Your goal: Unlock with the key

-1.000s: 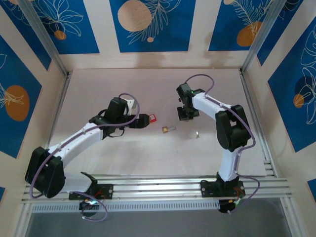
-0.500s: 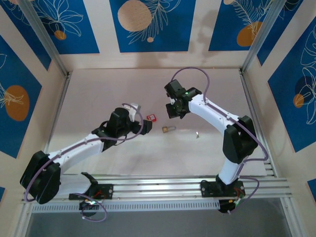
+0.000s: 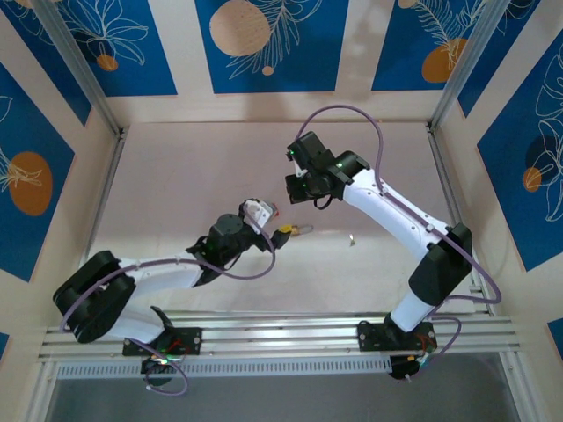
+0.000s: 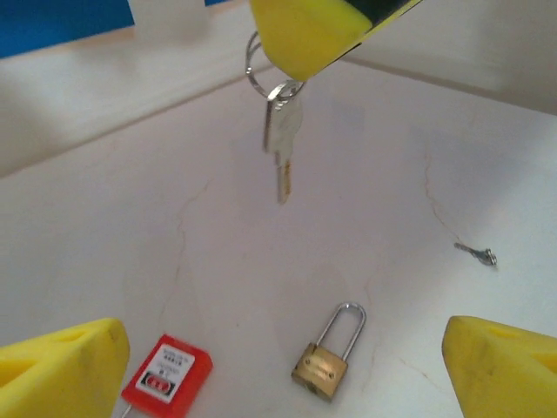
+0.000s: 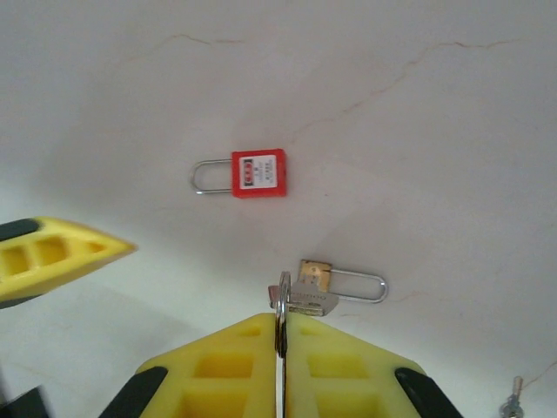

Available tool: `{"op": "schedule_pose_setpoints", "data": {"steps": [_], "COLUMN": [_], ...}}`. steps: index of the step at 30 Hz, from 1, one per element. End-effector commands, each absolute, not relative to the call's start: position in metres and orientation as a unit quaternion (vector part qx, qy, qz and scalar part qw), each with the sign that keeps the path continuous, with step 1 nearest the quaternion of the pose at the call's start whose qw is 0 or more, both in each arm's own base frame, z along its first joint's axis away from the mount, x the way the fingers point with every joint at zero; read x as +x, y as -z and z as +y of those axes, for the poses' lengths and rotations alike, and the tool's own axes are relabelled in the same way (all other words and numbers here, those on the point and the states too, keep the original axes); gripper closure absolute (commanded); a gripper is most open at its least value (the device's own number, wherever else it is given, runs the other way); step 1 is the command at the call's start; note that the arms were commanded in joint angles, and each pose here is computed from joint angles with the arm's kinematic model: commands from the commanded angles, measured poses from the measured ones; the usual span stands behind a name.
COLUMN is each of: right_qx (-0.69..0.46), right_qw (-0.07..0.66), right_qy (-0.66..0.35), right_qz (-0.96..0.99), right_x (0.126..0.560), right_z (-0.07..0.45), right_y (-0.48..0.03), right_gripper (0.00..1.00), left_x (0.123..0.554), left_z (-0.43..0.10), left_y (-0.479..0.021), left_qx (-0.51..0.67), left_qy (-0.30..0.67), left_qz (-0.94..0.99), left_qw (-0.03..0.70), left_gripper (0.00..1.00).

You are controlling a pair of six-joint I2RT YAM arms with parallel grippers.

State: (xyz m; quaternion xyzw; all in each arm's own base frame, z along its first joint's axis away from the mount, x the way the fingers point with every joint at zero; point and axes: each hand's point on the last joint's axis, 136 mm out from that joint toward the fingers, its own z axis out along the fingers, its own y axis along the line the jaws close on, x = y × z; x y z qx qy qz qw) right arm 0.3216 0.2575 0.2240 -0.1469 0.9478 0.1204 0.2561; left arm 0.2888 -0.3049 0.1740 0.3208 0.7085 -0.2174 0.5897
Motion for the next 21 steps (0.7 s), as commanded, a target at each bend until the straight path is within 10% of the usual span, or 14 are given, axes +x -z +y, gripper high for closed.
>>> {"op": "schedule_pose_setpoints", "data": {"steps": [1, 21], "right_qx": [-0.144, -0.146], "right_qw": [0.261, 0.262], "right_qy": [-0.158, -0.202], "right_qz": [0.941, 0.932], "right_x": [0.307, 0.288], "right_z": [0.266, 0.277], "right_y": [-0.249, -0.261], "right_gripper": [0.89, 0.88], "left_x": [0.291, 0.305], "left_z": [-0.316, -0.319], "left_y": [-0.209, -0.204], "left_qx": [0.325, 0.288], "left_qy": [0.22, 0.223], "left_qz": [0.642, 0.634], "left_qw": [0.659, 0.683], "left_gripper": [0.16, 0.44]}}
